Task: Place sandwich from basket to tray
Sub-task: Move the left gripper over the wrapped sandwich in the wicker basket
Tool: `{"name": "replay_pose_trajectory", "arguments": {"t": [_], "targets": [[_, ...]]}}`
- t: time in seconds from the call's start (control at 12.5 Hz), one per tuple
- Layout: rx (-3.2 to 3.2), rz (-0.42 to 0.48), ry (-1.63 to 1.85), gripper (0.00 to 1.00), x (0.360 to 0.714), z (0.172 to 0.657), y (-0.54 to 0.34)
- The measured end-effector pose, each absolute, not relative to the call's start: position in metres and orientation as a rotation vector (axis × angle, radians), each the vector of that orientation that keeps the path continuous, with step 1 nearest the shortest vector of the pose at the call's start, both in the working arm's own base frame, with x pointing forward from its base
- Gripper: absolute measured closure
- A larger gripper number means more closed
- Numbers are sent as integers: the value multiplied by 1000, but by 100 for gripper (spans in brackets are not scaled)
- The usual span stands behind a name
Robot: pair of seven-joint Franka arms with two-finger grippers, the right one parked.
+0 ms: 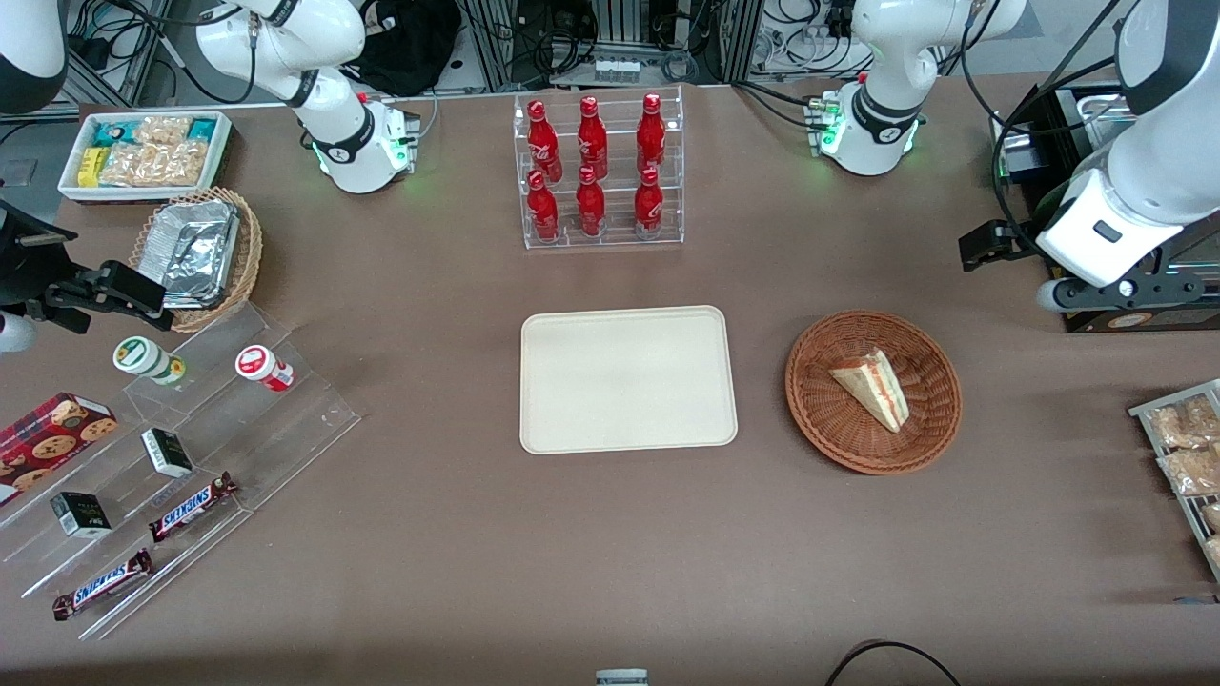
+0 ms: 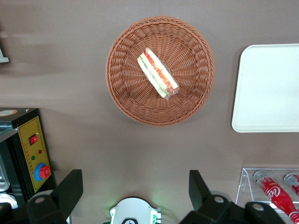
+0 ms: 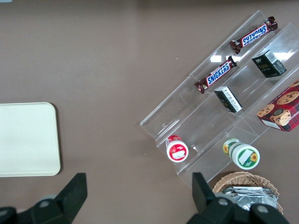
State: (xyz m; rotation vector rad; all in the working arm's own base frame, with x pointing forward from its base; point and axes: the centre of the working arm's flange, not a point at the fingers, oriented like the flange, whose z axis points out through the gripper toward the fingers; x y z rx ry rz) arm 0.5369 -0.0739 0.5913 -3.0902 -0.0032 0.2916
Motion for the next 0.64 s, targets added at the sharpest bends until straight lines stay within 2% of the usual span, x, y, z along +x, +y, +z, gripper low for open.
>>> {"name": "replay_pose_trajectory", "arguments": {"t": [0.32,0.64], "targets": [[-3085,321,6,0,537,581,-74],[-3044,389,23,0,539,511,-73]]}}
